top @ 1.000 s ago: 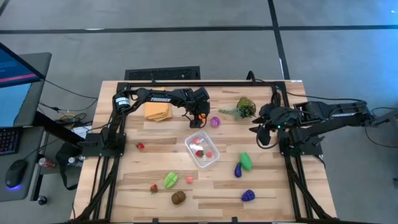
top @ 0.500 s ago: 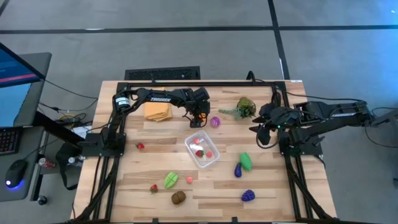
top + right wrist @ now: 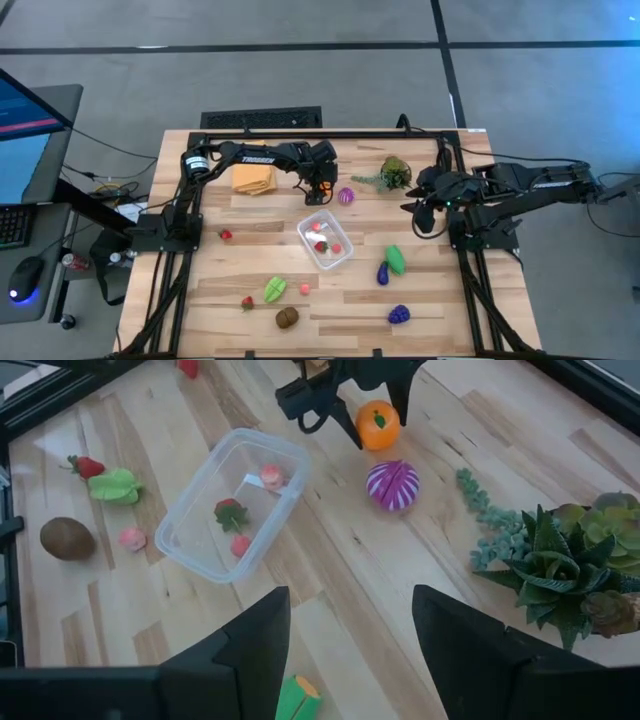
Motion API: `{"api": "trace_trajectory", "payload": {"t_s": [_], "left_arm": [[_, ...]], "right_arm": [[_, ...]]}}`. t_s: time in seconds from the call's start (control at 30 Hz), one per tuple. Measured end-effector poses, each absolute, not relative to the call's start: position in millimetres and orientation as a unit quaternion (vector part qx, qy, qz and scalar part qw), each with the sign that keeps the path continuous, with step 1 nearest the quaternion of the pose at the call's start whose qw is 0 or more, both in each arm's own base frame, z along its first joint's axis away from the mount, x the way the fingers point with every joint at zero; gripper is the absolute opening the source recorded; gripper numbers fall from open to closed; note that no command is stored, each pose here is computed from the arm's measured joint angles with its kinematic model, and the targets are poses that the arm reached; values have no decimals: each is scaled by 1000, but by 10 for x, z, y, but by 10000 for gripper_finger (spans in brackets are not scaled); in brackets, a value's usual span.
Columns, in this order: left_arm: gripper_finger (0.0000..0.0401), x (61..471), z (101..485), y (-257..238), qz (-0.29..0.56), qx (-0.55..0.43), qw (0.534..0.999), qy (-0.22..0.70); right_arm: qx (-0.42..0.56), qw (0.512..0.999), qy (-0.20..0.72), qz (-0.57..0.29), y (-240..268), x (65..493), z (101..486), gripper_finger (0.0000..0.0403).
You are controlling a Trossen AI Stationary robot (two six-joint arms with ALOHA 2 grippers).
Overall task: Pick and placing Produce into tupperware
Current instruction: Put the orange into the transparent bin
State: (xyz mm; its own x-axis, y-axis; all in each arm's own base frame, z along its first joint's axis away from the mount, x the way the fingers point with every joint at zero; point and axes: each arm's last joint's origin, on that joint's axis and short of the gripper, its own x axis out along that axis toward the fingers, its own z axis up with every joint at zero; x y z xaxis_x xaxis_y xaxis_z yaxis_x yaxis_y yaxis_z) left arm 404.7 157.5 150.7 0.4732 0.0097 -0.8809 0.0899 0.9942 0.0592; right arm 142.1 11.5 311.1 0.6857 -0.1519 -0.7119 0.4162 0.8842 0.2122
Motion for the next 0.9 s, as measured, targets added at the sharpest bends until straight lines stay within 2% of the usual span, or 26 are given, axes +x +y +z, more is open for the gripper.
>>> {"api": "trace_trajectory", "payload": {"t_s": [0.43,0.67,0.9], "left_arm": [[249,4227,2150,1644,-23,51,869,493],[249,4235,2547,1625,-48,24,871,488],[249,4198,2715,1505,-96,-23,863,496]], "right_arm": [[182,900,364,-158,115,1421,3111,234],[176,901,364,-156,115,1422,3111,234],[163,903,362,-163,108,1422,3113,234]]}}
